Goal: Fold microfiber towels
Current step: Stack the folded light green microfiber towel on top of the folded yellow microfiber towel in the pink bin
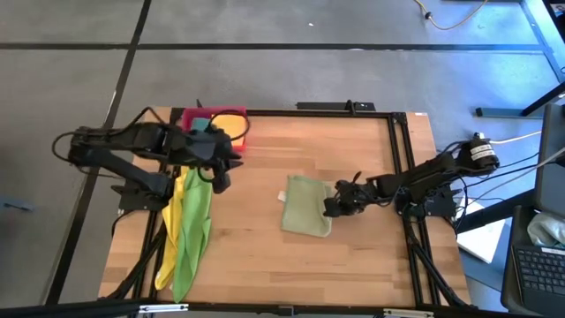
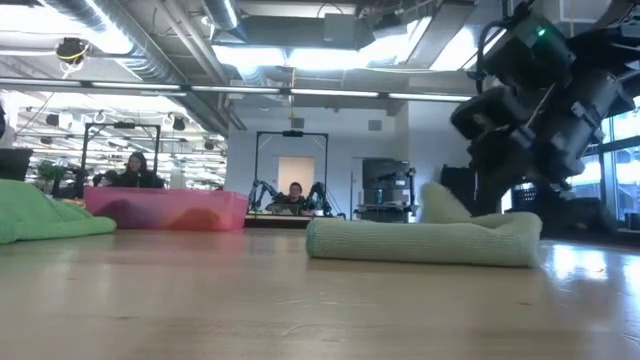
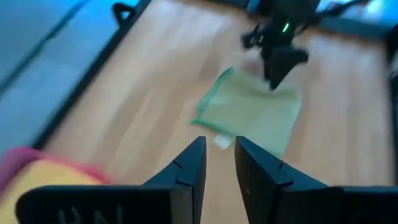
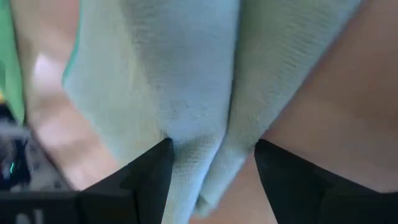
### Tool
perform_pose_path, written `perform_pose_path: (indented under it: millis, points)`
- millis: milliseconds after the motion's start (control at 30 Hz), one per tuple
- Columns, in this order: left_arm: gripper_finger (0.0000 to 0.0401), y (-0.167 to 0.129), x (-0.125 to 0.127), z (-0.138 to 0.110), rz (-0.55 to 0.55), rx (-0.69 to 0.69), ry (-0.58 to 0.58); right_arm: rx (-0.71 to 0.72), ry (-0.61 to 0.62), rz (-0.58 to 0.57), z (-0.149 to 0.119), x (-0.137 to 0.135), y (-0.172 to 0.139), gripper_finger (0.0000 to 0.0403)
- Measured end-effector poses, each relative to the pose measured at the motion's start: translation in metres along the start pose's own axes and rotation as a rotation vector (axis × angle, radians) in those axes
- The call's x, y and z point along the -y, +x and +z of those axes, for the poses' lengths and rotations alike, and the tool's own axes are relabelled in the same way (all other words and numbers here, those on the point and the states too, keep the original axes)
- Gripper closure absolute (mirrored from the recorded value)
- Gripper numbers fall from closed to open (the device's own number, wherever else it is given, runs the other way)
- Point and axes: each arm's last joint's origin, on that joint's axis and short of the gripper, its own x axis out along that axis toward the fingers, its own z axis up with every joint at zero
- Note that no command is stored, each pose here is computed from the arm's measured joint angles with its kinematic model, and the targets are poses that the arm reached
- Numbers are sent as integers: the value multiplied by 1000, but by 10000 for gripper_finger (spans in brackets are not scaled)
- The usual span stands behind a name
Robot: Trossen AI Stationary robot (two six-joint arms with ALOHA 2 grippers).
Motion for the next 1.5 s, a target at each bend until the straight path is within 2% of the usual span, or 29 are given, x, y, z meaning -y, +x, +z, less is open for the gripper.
perform_pose_path:
  millis: [133,233,300,467,533,633,833,1033,1167,1267,1400,1500]
  points:
    - [323,25,-3,-20,-108,105,-193,-36,-51,17,-2,-2,-9,173]
    - [323,47,-4,-34,-128,100,-297,-5,-51,4,-1,-2,-14,173]
    - [323,57,-3,-37,-129,98,-352,30,-52,7,0,-3,-16,173]
    - [323,65,0,-33,-150,136,-416,93,-16,-119,3,10,-11,173]
    - [323,64,1,-31,-160,152,-424,92,-10,-131,5,11,-7,173]
    - [323,63,0,-31,-161,152,-438,93,5,-56,9,12,0,173]
    - [323,63,1,-32,-166,148,-470,109,49,-20,14,23,7,174]
    - [323,62,3,-32,-196,132,-488,180,49,70,14,33,10,180]
    - [323,62,3,-32,-208,125,-486,231,63,49,16,35,11,206]
    - [323,62,3,-32,-208,126,-479,253,11,39,17,35,12,234]
    - [323,62,3,-32,-190,141,-397,317,-65,10,19,33,12,283]
    - [323,64,1,-31,-127,169,-321,331,-107,-12,21,33,14,321]
